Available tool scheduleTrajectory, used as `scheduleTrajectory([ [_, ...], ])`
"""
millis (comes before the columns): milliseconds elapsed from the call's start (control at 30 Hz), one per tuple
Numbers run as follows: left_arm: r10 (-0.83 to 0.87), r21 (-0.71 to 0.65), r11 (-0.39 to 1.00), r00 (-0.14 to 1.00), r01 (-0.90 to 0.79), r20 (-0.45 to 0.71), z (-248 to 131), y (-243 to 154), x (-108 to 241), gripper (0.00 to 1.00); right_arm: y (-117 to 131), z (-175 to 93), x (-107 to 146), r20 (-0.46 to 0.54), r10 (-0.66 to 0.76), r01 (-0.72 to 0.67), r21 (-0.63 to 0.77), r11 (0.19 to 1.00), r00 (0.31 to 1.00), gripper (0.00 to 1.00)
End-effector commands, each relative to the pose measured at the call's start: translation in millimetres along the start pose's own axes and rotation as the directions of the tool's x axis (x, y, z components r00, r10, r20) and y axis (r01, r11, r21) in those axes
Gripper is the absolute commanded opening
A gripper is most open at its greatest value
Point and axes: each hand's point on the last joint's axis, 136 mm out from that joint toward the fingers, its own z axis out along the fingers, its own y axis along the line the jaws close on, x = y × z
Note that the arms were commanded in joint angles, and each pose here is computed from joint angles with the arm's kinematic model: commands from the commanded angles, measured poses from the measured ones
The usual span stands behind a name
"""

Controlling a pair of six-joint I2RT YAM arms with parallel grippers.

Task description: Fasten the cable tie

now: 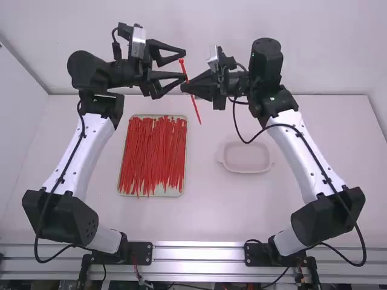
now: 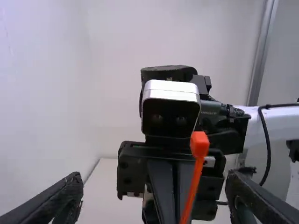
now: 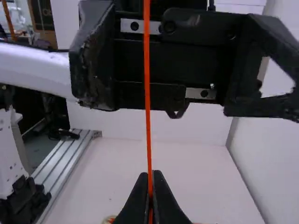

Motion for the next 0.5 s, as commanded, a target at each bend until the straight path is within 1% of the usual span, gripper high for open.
scheduleTrajectory([
  [0,0.004,-0.005,1.000,1.000,-0.004,0.018,-0.5,-5.9,-15.5,0.72,-1.2,-1.3,-8.6,0.007,0.005,-0.005,0.001,1.000,1.000,0.00],
  [33,0.004,-0.006,1.000,1.000,-0.004,0.019,-0.5,-5.7,-15.6,0.71,-1.2,-1.3,-8.6,0.007,0.006,-0.006,0.001,1.000,1.000,0.00],
  [67,-0.004,-0.020,1.000,1.000,0.004,0.028,-1.5,-3.0,-17.3,0.66,-1.5,-1.7,-8.5,0.007,0.007,-0.007,0.002,1.000,1.000,0.00],
  [200,-0.026,-0.024,0.999,0.999,0.027,0.042,2.4,-3.0,-19.1,0.46,-1.6,-1.7,-8.8,0.007,0.011,-0.011,0.003,1.000,1.000,0.00],
  [233,-0.027,-0.021,0.999,0.999,0.028,0.044,4.1,-3.9,-19.0,0.35,-1.7,-1.7,-9.1,0.008,0.009,-0.009,0.003,1.000,1.000,0.00],
  [267,-0.027,-0.021,0.999,0.999,0.028,0.044,4.1,-3.9,-19.0,0.35,-1.7,-1.7,-9.1,0.008,0.009,-0.009,0.003,1.000,1.000,0.00],
  [300,-0.028,-0.017,0.999,0.999,0.029,0.043,5.1,-4.8,-18.8,0.31,-2.4,-1.7,-9.0,0.007,0.009,-0.009,0.007,1.000,1.000,0.00],
  [333,-0.026,-0.017,0.999,0.999,0.027,0.044,5.0,-4.8,-19.0,0.22,-4.3,-1.6,-8.8,0.006,0.009,-0.009,0.018,1.000,1.000,0.00],
  [367,-0.023,-0.017,1.000,0.999,0.024,0.044,5.0,-5.0,-19.3,0.18,-4.9,-1.8,-8.7,0.006,0.008,-0.009,0.022,1.000,1.000,0.00],
  [433,-0.024,-0.017,1.000,0.999,0.024,0.045,5.1,-4.9,-19.4,0.18,-4.8,-1.8,-9.2,0.007,0.006,-0.006,0.021,1.000,1.000,0.00],
  [467,-0.025,-0.013,1.000,0.999,0.026,0.046,6.9,-6.0,-19.3,0.20,-4.8,-1.8,-9.2,0.007,0.005,-0.005,0.021,1.000,1.000,0.00],
])
